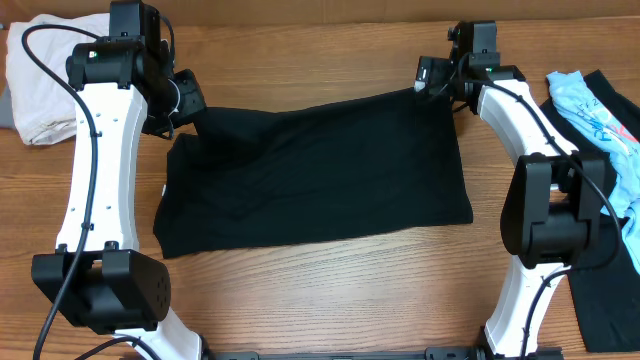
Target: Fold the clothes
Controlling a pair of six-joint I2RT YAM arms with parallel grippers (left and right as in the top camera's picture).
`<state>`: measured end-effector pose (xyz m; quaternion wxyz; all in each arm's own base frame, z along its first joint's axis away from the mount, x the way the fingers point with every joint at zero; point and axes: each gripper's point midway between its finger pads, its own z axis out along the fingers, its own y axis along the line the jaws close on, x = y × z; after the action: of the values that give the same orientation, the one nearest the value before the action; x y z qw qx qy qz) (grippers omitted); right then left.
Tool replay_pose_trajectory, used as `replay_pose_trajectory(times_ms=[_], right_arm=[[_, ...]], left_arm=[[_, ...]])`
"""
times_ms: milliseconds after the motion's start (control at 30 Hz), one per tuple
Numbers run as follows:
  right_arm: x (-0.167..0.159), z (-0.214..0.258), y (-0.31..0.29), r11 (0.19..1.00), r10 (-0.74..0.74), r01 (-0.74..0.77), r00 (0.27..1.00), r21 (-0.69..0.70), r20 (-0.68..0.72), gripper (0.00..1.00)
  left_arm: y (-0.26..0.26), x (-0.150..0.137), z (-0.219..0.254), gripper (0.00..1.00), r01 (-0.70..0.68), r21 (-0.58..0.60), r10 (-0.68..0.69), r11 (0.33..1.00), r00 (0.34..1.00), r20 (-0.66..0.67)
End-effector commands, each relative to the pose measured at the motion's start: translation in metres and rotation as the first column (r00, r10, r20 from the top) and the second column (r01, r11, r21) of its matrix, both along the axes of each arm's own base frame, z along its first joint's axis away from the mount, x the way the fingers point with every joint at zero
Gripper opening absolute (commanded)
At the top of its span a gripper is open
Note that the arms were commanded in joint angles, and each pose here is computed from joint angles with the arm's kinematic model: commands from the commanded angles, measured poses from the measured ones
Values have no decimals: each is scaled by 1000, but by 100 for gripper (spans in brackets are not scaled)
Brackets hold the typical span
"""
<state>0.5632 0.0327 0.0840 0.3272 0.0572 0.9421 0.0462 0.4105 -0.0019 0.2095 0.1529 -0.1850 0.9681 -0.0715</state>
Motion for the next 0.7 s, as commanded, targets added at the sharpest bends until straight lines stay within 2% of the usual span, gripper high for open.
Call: replay_pose_trajectory(times_ms=[0, 167, 433, 667], right_arm=[[10, -8, 1, 1000, 6, -6, 1000, 9, 6, 100], [7, -38, -4, 1000, -15, 15, 999, -1, -48, 100], [10, -41, -14, 997, -66, 67, 997, 27, -45, 100], [9, -53, -6, 994, -55, 61, 996, 91, -68, 100]], left_arm=[[6, -2, 1, 4, 8, 29, -8, 1000, 1000, 2], [7, -3, 0, 4, 8, 31, -7, 999, 1000, -3], [7, -9, -1, 4, 8, 30, -7, 1000, 1000, -28], [7, -10, -2, 4, 11, 30, -10, 999, 999, -31]])
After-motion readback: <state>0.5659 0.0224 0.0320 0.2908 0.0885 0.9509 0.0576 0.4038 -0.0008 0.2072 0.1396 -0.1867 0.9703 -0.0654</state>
